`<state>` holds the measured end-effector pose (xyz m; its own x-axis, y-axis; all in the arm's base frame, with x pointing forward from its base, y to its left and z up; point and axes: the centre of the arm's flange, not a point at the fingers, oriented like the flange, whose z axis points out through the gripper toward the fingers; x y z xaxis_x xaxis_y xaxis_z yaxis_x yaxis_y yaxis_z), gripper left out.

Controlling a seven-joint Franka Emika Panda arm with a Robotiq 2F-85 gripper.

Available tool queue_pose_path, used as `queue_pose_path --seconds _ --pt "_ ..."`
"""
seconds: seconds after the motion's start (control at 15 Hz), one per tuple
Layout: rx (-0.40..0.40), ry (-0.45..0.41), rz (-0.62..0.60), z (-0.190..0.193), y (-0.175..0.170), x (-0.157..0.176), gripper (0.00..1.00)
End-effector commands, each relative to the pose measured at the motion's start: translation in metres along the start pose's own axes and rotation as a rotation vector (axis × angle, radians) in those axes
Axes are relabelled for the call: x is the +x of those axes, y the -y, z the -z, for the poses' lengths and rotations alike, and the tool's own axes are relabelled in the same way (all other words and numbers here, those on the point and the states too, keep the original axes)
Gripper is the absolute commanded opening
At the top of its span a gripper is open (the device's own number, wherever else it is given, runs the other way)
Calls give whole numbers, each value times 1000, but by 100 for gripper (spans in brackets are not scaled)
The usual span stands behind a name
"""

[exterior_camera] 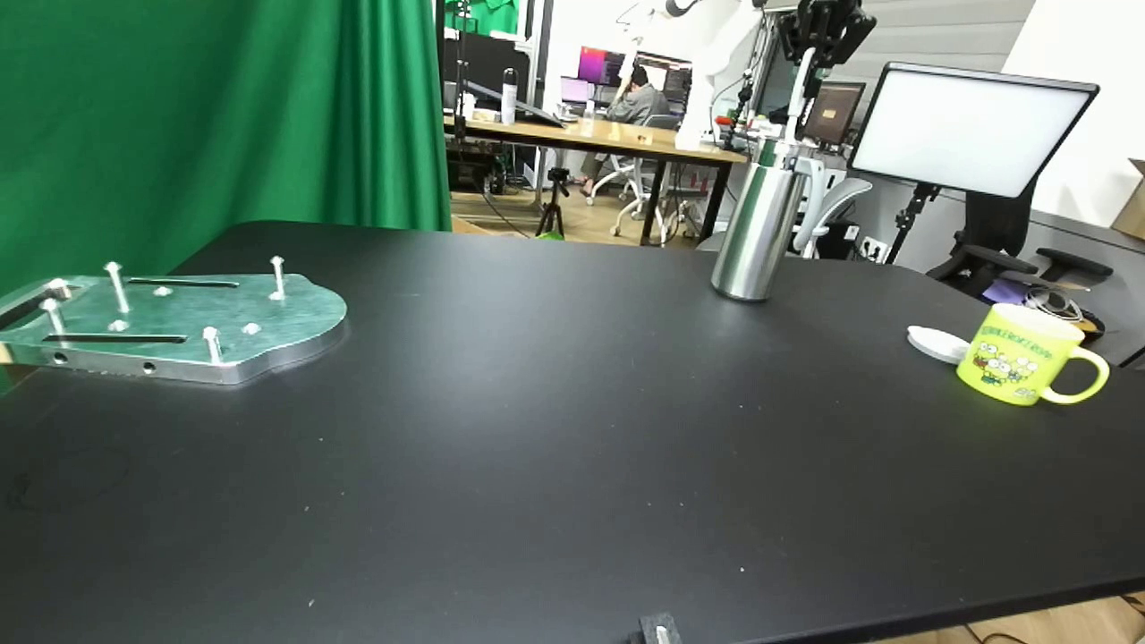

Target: Use the brush to scrub the flask

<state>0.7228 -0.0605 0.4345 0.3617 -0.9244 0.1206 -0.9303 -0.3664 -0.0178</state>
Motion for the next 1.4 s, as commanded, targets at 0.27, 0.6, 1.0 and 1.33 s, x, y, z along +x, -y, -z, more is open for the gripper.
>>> queue_pose_path --seconds 0.27,0.6,1.0,1.33 --pt "83 -36 80 65 -33 -15 4" --pt "36 59 118 -3 -17 4 4" --pt "29 61 140 -7 -26 -2 4" --pt "94 -3 185 57 -43 -23 4"
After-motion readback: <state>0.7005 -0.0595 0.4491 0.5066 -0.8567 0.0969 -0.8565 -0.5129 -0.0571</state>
